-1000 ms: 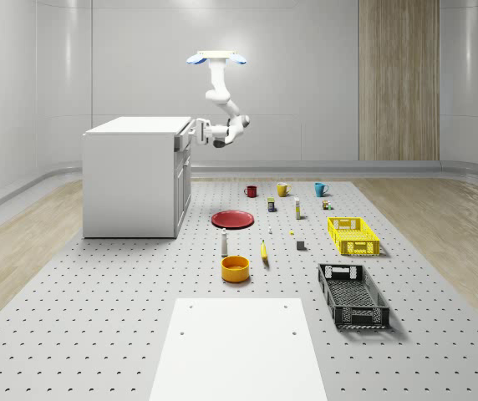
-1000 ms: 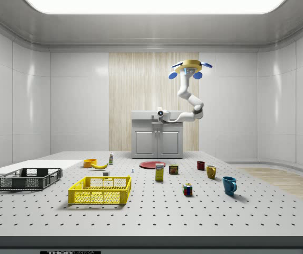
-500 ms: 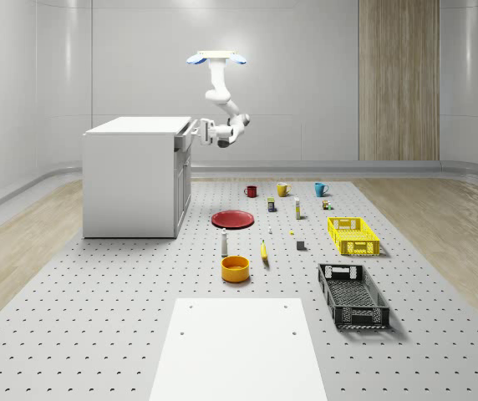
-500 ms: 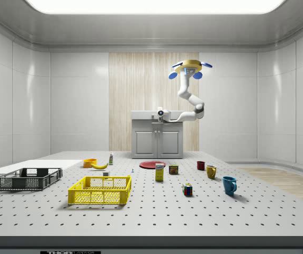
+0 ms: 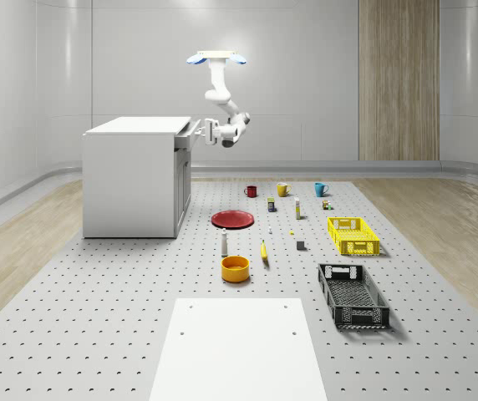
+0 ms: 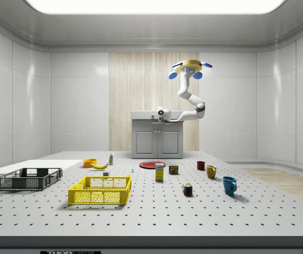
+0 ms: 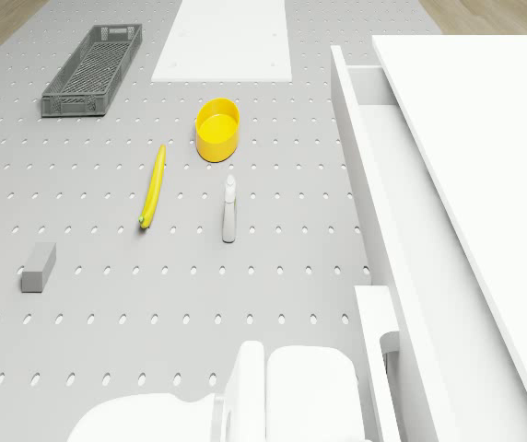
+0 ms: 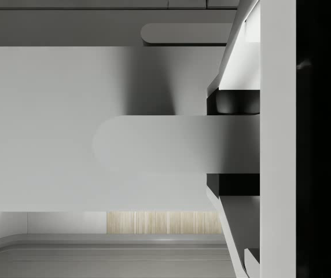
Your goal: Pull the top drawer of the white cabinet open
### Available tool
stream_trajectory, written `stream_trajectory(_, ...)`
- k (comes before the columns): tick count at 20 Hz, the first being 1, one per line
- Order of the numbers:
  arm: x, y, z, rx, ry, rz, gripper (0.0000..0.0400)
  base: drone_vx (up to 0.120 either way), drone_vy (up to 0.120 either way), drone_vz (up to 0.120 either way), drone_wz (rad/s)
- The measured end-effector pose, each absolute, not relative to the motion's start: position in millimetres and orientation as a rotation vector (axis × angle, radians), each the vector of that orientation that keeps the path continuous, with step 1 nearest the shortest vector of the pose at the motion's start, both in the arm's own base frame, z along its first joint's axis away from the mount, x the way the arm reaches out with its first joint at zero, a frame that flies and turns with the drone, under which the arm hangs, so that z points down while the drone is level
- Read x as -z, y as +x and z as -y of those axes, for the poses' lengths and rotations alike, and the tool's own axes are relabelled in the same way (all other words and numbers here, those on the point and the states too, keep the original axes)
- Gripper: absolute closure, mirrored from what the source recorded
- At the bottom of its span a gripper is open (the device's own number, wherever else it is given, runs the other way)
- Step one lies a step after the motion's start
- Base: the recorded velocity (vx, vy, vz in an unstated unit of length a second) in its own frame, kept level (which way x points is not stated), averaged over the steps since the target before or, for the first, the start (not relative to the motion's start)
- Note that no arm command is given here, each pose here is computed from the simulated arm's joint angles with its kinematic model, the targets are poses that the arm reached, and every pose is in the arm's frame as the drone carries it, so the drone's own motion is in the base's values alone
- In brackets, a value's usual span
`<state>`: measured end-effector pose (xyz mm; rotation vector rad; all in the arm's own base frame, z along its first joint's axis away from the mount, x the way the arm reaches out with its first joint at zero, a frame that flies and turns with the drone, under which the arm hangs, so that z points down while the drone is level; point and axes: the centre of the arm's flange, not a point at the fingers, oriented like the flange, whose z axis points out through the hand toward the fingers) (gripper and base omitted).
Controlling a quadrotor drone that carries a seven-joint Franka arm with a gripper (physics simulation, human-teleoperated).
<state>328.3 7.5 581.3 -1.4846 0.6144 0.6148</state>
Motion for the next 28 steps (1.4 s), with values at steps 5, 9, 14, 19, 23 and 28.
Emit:
stream_trajectory(5, -581, 328.3, 12, -0.615, -1.485, -0.614, 0.0287, 0.0, 0.0, 0.0, 0.0)
stream_trajectory(9, -581, 328.3, 28, -0.614, -1.485, -0.614, 0.0287, 0.0, 0.0, 0.0, 0.0)
stream_trajectory(14, -581, 328.3, 49, -0.614, -1.485, -0.614, 0.0287, 0.0, 0.0, 0.0, 0.0)
stream_trajectory(19, -581, 328.2, 73, -0.613, -1.485, -0.613, 0.0287, 0.0, 0.0, 0.0, 0.0)
stream_trajectory(23, -581, 328.3, 91, -0.613, -1.485, -0.613, 0.0194, 0.0, 0.0, 0.0, 0.0)
stream_trajectory(28, -581, 328.5, 102, -0.613, -1.484, -0.613, 0.0123, 0.0, 0.112, 0.0, 0.0)
